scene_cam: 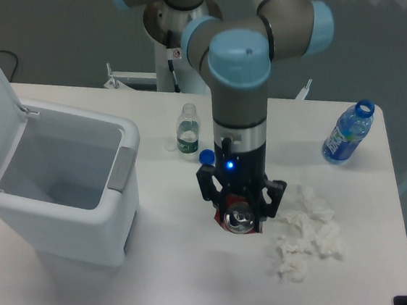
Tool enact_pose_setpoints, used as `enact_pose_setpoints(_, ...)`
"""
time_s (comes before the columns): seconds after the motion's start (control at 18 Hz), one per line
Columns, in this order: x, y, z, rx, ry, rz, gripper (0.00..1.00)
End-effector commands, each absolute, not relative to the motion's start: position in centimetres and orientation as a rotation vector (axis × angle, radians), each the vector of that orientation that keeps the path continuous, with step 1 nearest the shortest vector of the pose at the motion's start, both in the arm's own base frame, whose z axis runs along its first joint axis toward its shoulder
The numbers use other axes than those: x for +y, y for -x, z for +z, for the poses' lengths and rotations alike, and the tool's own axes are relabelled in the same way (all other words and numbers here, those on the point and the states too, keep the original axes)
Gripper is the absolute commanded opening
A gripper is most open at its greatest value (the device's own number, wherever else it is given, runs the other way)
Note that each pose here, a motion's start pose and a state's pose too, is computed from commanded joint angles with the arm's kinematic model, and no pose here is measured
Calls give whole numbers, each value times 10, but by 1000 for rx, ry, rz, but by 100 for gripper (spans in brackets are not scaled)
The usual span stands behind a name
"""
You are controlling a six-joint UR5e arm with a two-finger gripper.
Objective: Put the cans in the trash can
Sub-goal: 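Lower the gripper and close it on the crushed red can, then lift the red can and carry it over the white trash bin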
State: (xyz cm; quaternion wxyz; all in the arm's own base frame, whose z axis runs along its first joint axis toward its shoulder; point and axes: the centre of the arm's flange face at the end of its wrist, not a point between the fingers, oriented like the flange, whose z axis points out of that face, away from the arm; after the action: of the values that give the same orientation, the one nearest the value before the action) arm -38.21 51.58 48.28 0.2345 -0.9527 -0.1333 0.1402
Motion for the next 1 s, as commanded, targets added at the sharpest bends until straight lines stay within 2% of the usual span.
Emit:
enact_pose_setpoints(0.44, 494, 340, 563, -613, 2360, 212, 61)
enact_pose_setpoints(0.83, 483, 300, 608, -597, 2244, 82, 61)
enact_pose_setpoints(1.0, 483, 284, 615, -578, 2227, 44, 64)
